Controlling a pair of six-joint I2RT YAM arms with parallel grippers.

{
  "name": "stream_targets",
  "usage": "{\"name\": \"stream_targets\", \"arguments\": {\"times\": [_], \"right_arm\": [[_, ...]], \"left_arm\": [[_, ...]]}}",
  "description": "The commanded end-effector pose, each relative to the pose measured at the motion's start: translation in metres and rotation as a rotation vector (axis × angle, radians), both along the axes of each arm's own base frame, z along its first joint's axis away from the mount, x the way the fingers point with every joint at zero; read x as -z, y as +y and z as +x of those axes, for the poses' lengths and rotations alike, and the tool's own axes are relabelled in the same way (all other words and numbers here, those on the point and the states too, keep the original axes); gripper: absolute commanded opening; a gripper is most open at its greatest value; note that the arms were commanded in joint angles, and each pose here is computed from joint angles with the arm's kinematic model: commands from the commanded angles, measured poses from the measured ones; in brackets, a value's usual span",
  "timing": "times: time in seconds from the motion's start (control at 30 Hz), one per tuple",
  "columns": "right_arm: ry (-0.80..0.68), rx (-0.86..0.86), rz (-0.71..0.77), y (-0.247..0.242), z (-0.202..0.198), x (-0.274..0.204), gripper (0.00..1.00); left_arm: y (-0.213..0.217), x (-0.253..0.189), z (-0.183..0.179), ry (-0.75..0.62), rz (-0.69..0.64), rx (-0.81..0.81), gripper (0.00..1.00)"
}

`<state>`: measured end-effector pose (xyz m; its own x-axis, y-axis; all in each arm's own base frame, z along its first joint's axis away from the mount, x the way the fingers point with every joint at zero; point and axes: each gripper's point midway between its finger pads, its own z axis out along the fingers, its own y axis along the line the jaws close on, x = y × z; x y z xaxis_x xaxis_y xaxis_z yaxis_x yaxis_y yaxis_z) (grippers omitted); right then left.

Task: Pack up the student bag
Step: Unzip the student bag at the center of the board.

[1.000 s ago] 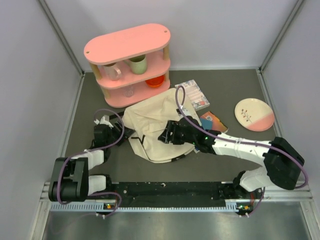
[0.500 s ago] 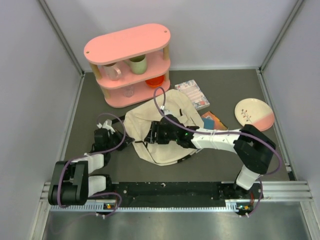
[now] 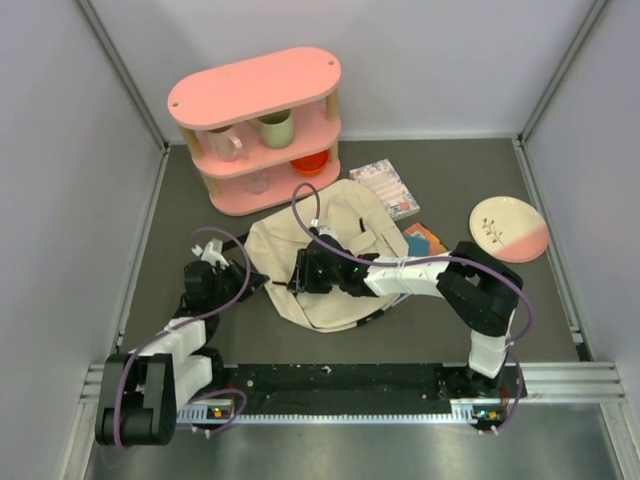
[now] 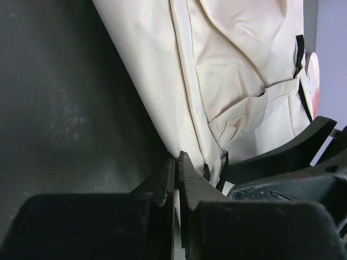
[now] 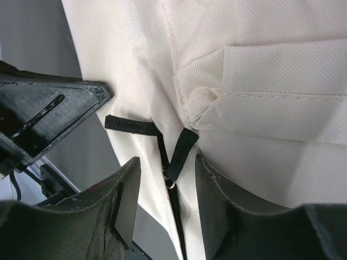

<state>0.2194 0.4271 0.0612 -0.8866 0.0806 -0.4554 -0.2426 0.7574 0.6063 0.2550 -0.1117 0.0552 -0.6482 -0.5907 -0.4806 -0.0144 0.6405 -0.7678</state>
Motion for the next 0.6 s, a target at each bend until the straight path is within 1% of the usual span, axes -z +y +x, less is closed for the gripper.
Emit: {"name": "stream_targets", "arguments": {"times": [0.0, 0.1, 0.13, 0.27, 0.3, 0.33, 0.4, 0.43, 0.47, 0.5, 0.57], "right_arm": [[-0.041, 0.009, 0.048, 0.019, 0.010, -0.017, 0.41], [-0.042, 0.033, 0.021, 0.018, 0.015, -0.013, 0.38], [-0.041, 0.040, -0.001, 0.017, 0.016, -0.008, 0.35], [-0.026, 0.061, -0.015, 0.017, 0.018, 0.000, 0.34], [-0.020, 0.071, -0.014, 0.018, 0.019, 0.001, 0.33], [-0.016, 0.082, -0.022, 0.017, 0.020, 0.004, 0.29], [-0.006, 0.102, -0.034, 0.014, 0.021, 0.009, 0.28], [-0.011, 0.113, -0.042, 0.012, 0.023, 0.010, 0.25], [-0.012, 0.123, -0.045, 0.011, 0.024, 0.011, 0.25], [-0.013, 0.124, -0.053, 0.010, 0.023, 0.014, 0.21], [-0.008, 0.122, -0.064, 0.007, 0.022, 0.019, 0.17]], "left_arm": [[-0.009, -0.011, -0.003, -0.065, -0.014, 0.072, 0.00], [-0.013, -0.012, -0.004, -0.067, -0.024, 0.096, 0.00], [-0.013, -0.010, -0.005, -0.061, -0.026, 0.100, 0.00], [-0.016, -0.010, -0.005, -0.059, -0.036, 0.114, 0.00], [-0.016, -0.010, -0.006, -0.058, -0.038, 0.118, 0.00], [-0.016, -0.009, -0.006, -0.056, -0.038, 0.118, 0.00], [-0.016, -0.009, -0.005, -0.054, -0.039, 0.116, 0.00], [-0.016, -0.009, -0.005, -0.054, -0.039, 0.116, 0.00], [-0.016, -0.009, -0.005, -0.054, -0.039, 0.115, 0.00], [-0.016, -0.009, -0.005, -0.052, -0.039, 0.116, 0.00], [-0.015, -0.008, -0.004, -0.048, -0.037, 0.112, 0.00]]}}
